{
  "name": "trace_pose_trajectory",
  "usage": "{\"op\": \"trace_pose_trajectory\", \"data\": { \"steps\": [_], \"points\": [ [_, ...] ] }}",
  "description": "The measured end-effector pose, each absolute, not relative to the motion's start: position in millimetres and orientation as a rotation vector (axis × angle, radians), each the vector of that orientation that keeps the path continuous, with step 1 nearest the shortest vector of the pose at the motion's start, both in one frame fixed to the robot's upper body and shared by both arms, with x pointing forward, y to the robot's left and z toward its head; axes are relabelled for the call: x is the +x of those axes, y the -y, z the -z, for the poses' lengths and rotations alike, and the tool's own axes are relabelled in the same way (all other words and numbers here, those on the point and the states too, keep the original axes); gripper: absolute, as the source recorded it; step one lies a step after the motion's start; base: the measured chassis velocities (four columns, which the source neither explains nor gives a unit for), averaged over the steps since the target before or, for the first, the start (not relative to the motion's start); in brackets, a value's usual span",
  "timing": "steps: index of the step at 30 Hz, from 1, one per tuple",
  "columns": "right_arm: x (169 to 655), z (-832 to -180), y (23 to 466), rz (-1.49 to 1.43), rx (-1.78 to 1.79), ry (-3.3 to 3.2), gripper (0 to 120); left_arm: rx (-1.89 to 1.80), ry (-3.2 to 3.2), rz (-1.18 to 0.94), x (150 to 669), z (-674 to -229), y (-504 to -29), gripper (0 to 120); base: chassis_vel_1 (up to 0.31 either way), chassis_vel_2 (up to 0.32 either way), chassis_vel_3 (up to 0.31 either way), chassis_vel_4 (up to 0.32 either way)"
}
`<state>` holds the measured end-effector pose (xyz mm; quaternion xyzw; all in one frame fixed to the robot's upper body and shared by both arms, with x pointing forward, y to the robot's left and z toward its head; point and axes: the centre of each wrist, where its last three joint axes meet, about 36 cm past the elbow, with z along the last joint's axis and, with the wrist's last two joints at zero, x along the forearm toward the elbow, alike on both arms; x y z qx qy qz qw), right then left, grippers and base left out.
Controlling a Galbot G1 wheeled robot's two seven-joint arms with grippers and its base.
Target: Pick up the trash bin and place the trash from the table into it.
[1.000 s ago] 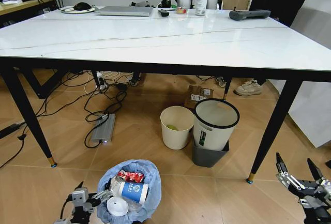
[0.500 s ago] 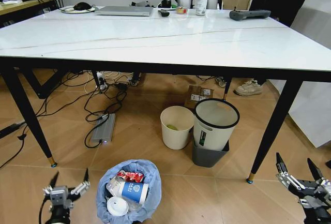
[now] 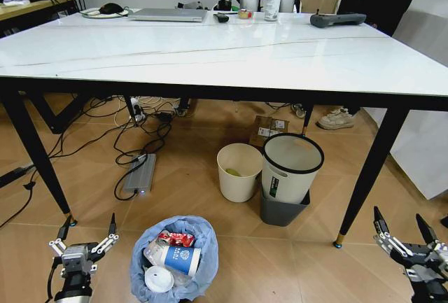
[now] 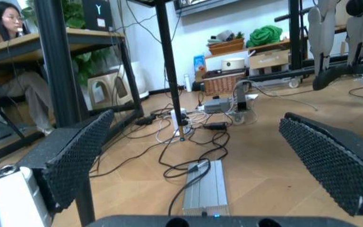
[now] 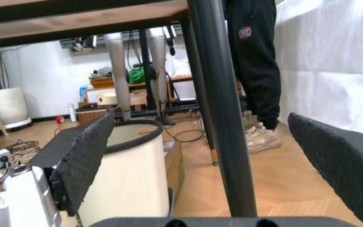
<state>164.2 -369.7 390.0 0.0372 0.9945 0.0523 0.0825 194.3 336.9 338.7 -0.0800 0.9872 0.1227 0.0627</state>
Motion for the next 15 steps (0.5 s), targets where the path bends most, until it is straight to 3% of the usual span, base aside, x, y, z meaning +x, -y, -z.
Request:
{"op": "trace_pose_trajectory", "data": {
  "steps": [15],
  "points": [
    [164.2, -390.0, 369.7, -0.156, 0.111, -2.97, 100, -0.243, -2.989, -0.366, 194.2, -338.8, -336.6, 100, 0.0, 0.0, 0.0, 0.0]
  ]
}}
